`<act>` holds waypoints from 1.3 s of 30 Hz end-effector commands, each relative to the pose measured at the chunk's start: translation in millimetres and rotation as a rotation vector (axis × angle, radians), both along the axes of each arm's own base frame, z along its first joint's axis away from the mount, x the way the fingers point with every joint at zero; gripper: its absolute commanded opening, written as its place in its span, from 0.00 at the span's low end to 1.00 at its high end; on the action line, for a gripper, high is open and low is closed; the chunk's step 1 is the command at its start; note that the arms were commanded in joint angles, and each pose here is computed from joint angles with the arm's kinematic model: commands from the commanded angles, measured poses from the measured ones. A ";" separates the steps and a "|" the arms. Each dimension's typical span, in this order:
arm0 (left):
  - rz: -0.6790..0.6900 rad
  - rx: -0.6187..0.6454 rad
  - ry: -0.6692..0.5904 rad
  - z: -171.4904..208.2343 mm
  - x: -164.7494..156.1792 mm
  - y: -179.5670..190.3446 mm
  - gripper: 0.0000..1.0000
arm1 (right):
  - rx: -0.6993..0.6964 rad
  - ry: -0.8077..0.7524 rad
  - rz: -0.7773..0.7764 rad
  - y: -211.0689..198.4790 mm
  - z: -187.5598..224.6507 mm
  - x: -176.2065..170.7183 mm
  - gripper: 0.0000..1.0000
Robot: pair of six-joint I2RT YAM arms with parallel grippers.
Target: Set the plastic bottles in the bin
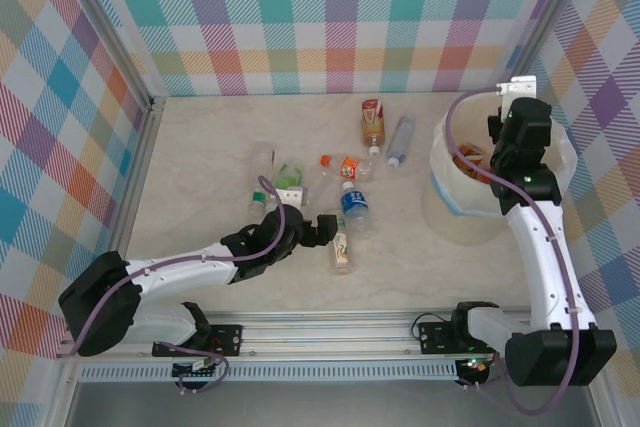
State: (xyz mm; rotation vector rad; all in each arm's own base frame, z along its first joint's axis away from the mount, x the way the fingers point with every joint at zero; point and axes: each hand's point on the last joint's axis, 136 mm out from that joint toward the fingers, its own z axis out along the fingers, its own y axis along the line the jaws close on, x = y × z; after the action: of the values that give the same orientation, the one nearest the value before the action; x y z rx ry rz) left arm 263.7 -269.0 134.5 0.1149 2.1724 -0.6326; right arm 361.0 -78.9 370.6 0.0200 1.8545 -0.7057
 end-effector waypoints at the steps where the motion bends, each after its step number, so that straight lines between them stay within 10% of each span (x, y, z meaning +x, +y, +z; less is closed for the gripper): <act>1: 0.009 -0.015 0.011 7.5 5.2 -3.5 1.00 | -0.013 0.121 -0.070 -10.8 -37.4 -0.9 0.10; 16: 0.003 0.026 0.080 -7.3 5.0 -8.8 1.00 | 0.104 0.210 -0.059 0.1 -70.0 5.3 0.76; 26: 0.042 0.013 0.129 -17.9 7.2 -9.4 1.00 | 0.170 0.127 0.132 46.6 -40.0 -3.5 1.00; 39: 0.111 -0.013 0.176 -25.8 9.0 1.9 1.00 | 0.384 0.012 0.631 159.7 11.3 -23.9 1.00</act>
State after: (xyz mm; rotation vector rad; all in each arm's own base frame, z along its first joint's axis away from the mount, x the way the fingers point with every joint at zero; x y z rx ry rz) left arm 267.9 -272.5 107.7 -0.0084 2.3192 -0.6151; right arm 341.1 45.4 362.7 -0.2213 1.9026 -0.0834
